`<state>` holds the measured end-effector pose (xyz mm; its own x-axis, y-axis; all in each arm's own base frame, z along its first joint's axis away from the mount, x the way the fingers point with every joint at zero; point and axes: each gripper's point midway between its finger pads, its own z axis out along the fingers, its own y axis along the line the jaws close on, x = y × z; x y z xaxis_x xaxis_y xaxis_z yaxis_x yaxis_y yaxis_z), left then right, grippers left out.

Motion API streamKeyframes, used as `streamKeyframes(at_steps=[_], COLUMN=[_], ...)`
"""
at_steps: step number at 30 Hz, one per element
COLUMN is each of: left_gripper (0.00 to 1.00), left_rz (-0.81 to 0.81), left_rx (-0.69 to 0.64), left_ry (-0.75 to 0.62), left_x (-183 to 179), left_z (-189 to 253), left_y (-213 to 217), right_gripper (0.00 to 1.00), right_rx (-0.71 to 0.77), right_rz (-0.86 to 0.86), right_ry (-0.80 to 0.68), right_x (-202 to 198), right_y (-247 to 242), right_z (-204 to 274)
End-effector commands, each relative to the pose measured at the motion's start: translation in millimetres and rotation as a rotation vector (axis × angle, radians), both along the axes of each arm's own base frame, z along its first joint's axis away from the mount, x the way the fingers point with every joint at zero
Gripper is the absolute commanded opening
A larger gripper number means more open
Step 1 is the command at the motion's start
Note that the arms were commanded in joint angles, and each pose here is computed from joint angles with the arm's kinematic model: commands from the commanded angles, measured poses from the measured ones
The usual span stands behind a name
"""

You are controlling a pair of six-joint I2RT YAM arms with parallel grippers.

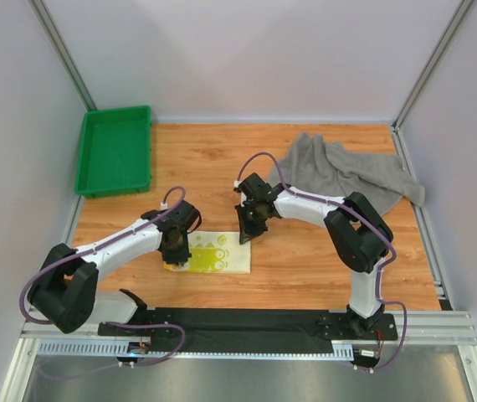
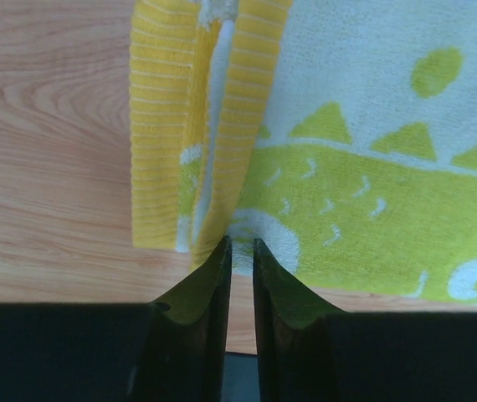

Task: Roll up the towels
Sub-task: Fold the towel

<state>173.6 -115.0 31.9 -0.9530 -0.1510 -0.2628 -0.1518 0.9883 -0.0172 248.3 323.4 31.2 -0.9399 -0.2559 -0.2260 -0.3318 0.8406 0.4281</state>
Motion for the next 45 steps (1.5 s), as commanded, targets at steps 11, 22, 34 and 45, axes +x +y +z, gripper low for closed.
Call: streamKeyframes(at_steps=[11,22,34,45], left_gripper=[0.21,0.16,0.28,0.32], left_rz=[-0.008,-0.128,-0.171,-0.268], left_rx=[0.193,0.216,0.091,0.0], left_ry=[0.029,-0.031,-0.204,-0.291], left_x=[34.4,105.7,106.9,67.8], left_z=[-20.8,-0.3,76.9,101.1], left_y=[8.9,-20.6,-39.4,-76.2], right_gripper=[0.0,0.0,0.09,0.03], right_rx=[-0.049,-0.066,0.097,0.039], right_rz=[-0.167,-0.243,-0.089,-0.157], right_ry=[0.044,-0.009,-0.119,-0.094], right_x=[15.7,23.6,24.8,34.8], right_y=[-47.0,-56.2,-37.3,-62.5], right_z=[-42.4,-22.3,59.0,33.0])
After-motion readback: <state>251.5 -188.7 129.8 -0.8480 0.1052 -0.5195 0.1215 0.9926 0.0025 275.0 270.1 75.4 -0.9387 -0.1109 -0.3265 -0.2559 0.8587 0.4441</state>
